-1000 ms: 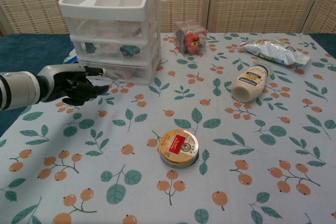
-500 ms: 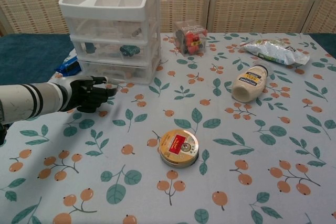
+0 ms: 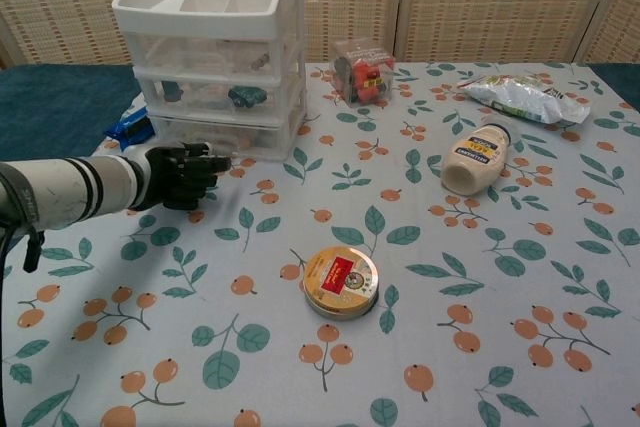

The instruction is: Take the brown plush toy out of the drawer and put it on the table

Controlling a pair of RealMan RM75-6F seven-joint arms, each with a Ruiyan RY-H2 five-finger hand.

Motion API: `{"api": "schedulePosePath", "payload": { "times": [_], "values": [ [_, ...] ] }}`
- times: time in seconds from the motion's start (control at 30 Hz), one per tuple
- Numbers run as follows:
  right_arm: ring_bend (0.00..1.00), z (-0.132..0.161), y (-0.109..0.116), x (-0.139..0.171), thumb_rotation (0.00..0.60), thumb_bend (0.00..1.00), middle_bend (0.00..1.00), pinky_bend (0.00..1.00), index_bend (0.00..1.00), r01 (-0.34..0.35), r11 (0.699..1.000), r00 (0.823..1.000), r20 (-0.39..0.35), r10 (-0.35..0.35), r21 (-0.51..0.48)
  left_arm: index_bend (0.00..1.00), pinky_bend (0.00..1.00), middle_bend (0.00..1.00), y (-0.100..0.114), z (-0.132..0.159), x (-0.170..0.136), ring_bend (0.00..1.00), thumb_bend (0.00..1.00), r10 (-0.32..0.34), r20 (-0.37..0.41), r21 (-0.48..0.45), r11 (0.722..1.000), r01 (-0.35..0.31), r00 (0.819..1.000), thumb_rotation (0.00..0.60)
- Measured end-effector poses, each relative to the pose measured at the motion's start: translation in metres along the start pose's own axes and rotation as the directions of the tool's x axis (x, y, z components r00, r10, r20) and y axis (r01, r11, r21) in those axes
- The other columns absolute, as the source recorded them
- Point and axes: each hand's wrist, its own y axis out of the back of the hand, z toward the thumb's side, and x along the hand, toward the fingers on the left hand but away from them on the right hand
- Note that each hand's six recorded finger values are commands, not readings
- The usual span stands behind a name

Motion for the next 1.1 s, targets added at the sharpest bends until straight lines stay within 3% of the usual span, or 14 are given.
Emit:
{"api": "schedulePosePath", "payload": {
  "times": [0.63, 1.1],
  "values": [
    [0.08, -0.005, -0.001, 0.002, 0.600, 0.36, 0.26, 0.18, 0.09, -0.007, 1.000, 1.000, 0.019, 0.006, 0.010, 0.11, 1.00, 1.00, -0.007, 0.008, 0.012, 1.00, 0.48, -0.028, -0.022, -0.029, 0.999, 0.027, 0.999, 0.600],
    [0.08, -0.006, -0.002, 0.003, 0.600, 0.36, 0.26, 0.18, 0.09, -0.007, 1.000, 1.000, 0.024, 0.007, 0.011, 0.11, 1.00, 1.00, 0.001, 0.007, 0.021, 1.00, 0.48, 0.000, -0.046, -0.061, 0.998, -0.003, 0.999, 0.600]
  ]
}}
